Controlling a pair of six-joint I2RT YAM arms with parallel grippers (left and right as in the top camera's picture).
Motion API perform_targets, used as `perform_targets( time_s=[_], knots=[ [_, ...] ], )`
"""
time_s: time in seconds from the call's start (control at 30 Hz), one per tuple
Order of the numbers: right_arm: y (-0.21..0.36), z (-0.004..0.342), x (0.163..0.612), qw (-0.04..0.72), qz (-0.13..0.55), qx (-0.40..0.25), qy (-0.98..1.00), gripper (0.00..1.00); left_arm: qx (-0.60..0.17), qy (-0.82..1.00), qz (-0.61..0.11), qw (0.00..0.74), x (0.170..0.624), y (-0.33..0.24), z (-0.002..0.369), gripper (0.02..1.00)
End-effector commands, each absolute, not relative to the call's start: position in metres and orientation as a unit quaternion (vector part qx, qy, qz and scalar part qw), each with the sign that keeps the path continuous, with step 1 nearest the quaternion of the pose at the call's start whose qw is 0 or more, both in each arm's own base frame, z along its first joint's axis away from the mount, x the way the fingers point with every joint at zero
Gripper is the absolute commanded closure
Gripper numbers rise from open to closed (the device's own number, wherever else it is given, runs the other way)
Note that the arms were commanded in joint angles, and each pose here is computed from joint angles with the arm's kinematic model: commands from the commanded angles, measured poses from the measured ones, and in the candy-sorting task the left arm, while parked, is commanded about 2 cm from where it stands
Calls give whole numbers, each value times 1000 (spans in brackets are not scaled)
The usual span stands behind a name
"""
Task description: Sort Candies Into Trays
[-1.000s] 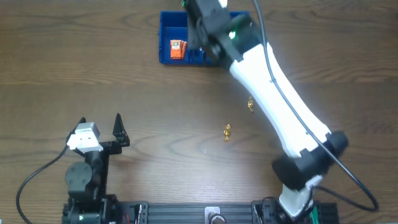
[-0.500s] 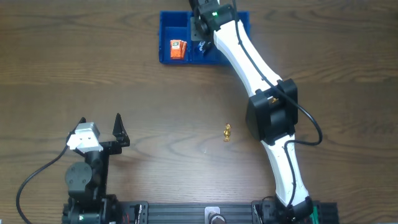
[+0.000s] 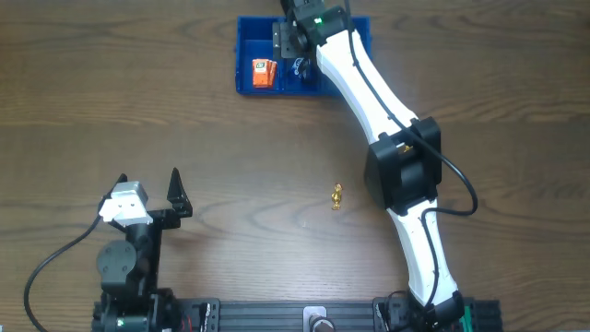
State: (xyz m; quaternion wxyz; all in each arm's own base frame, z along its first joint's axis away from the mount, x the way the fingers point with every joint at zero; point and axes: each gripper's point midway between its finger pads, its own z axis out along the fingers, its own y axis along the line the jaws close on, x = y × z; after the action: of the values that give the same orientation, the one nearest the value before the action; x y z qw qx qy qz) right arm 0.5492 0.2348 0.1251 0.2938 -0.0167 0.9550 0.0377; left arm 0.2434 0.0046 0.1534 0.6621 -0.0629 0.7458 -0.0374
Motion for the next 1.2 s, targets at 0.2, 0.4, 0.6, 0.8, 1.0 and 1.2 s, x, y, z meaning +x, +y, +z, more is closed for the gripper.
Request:
perform_targets(
  time_s=[0.2, 0.4, 0.6, 0.8, 1.0, 1.2],
  knots=[
    [230, 236, 483, 311, 37, -42, 949, 117, -60, 760, -32, 646, 244, 5, 135, 23],
    [196, 251, 392, 265, 6, -61, 962, 117, -60, 760, -32, 646, 244, 5, 135, 23],
    [160, 158, 310, 192, 6, 16, 981, 117, -60, 760, -32, 646, 244, 5, 135, 23],
    [154, 68, 272, 119, 13, 19, 993, 128, -60, 760, -32, 646, 244, 5, 135, 20],
    [160, 37, 255, 83, 19, 6, 996, 150, -60, 760, -32, 646, 244, 5, 135, 23],
    [164, 14, 240, 39, 3, -9, 999, 169, -60, 760, -32, 646, 244, 5, 135, 20]
  ],
)
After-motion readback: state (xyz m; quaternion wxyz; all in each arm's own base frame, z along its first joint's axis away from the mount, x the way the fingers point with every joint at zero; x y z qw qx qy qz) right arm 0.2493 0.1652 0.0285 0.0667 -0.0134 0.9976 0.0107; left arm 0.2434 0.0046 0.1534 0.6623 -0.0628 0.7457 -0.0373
